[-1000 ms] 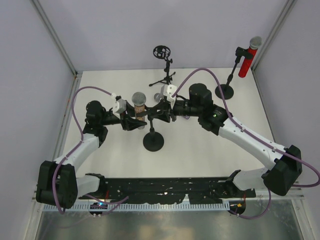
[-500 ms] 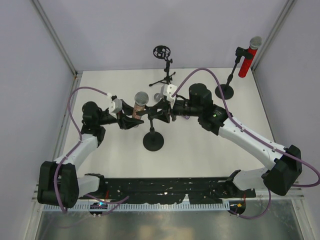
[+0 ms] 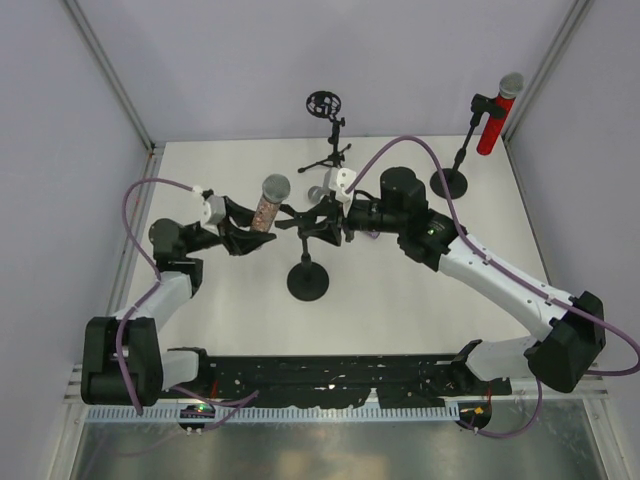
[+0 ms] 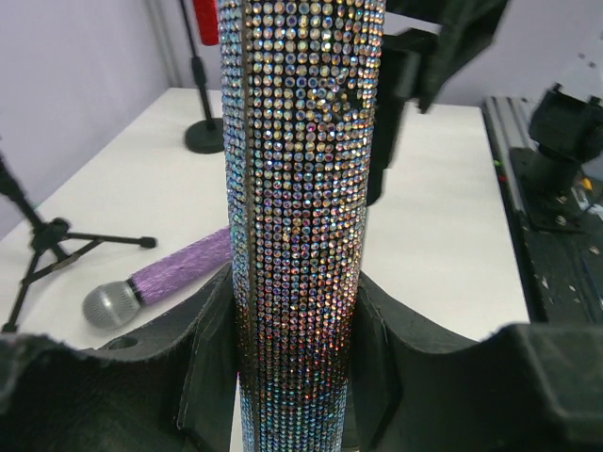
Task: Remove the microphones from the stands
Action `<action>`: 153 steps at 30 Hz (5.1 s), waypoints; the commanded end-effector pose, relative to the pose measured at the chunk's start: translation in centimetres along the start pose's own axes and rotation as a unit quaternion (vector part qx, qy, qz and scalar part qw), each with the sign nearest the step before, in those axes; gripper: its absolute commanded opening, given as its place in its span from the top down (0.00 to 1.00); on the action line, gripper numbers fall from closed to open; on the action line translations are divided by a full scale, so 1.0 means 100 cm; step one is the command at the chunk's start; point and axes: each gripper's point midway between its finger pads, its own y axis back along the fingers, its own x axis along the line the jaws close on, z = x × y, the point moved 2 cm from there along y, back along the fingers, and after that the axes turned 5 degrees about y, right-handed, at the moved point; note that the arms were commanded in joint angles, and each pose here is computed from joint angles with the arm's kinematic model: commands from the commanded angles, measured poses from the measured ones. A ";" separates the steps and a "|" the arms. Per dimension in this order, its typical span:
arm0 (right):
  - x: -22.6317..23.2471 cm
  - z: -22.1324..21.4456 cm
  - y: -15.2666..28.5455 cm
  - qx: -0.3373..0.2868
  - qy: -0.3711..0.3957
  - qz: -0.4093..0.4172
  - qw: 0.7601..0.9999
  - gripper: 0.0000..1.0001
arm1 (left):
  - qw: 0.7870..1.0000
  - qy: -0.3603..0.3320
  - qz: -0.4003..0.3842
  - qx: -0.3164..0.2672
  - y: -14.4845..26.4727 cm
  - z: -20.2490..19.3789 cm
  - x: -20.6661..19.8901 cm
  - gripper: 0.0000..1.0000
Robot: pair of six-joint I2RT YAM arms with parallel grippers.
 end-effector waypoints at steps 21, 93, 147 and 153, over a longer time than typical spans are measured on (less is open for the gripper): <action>-0.003 0.037 0.017 -0.046 0.046 -0.016 0.998 0.05 | 0.992 -0.011 0.099 -0.075 0.022 0.041 0.037 1.00; -0.021 -0.009 0.120 0.059 0.193 -0.195 0.960 0.05 | 0.734 0.090 0.248 0.626 0.142 -0.178 0.194 0.67; -0.004 -0.031 0.089 0.013 0.145 -0.121 0.982 0.05 | 0.807 0.073 0.247 0.531 0.107 -0.112 0.144 0.01; 0.001 -0.049 0.061 -0.031 0.076 -0.099 0.992 0.05 | 0.844 0.070 0.261 0.464 0.098 -0.101 0.105 0.00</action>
